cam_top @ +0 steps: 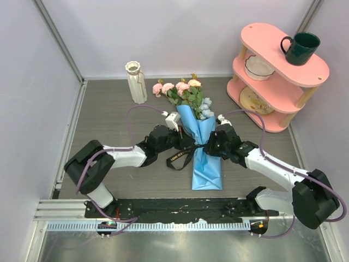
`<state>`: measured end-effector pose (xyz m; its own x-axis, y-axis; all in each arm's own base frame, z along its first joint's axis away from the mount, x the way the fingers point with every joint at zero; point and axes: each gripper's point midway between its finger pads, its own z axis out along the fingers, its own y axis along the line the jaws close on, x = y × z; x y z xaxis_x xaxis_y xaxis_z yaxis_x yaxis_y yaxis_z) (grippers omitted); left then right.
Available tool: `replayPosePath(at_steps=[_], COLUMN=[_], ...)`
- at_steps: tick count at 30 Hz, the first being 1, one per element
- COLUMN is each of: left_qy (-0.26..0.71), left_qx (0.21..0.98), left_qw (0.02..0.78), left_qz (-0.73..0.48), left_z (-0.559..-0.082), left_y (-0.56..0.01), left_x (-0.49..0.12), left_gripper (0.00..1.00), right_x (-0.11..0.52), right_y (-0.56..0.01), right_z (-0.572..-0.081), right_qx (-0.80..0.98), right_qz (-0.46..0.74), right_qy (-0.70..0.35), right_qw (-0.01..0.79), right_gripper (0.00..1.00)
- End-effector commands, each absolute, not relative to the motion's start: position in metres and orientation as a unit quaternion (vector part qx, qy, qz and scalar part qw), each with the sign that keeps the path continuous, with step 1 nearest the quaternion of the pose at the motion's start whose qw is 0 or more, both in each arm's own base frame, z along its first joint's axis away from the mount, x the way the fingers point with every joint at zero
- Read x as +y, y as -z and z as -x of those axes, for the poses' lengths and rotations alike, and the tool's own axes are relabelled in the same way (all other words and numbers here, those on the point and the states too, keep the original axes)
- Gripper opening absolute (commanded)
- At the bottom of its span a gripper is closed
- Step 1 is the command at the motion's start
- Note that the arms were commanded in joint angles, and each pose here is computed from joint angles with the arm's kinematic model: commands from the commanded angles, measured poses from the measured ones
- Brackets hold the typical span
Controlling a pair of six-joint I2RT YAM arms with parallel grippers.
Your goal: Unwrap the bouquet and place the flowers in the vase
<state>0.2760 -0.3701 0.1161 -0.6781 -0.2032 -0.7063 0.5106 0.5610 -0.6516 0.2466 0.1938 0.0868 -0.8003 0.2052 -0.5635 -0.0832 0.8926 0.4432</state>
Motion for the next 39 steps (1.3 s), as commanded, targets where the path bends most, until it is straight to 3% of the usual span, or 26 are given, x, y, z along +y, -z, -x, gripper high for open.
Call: replayPosePath(at_steps=[1,6,10,13,14,17,21,27,39], left_qy=[0.443,0.425,0.379,0.376,0.387,0.42,0.434,0.465,0.463], left_qx=[0.731,0.721,0.782,0.802,0.799,0.774,0.794,0.805,0.81], left_qw=[0.507,0.537,0.488,0.464,0.46,0.472,0.416,0.362,0.356], left_qz=[-0.109,-0.104,-0.081,-0.021,-0.014,-0.031,-0.085,-0.069,-0.056], left_z=[-0.288,-0.287,-0.293,-0.305,-0.303,-0.297,-0.277,-0.276,-0.286], left_y=[-0.172,-0.181,-0.152,-0.146,-0.145,-0.152,-0.129,-0.106,-0.094], left_x=[-0.362,-0.353,-0.348,-0.344,-0.343,-0.345,-0.357,-0.372,-0.38], left_gripper=[0.0,0.0,0.0,0.24,0.43,0.62,0.61,0.59,0.55], right_x=[0.188,0.177,0.183,0.182,0.181,0.181,0.18,0.18,0.183], right_y=[-0.076,-0.061,-0.068,-0.077,-0.08,-0.084,-0.083,-0.083,-0.08], right_z=[-0.255,-0.251,-0.253,-0.256,-0.257,-0.258,-0.255,-0.253,-0.253], right_qx=[0.918,0.925,0.923,0.923,0.923,0.921,0.924,0.923,0.922], right_qz=[-0.07,-0.092,-0.075,-0.067,-0.064,-0.059,-0.052,-0.049,-0.053], right_qy=[-0.214,-0.187,-0.198,-0.192,-0.189,-0.189,-0.188,-0.19,-0.198], right_qw=[0.328,0.318,0.32,0.326,0.33,0.334,0.329,0.331,0.329], right_gripper=[0.12,0.12,0.12,0.12,0.12,0.12,0.12,0.12,0.12])
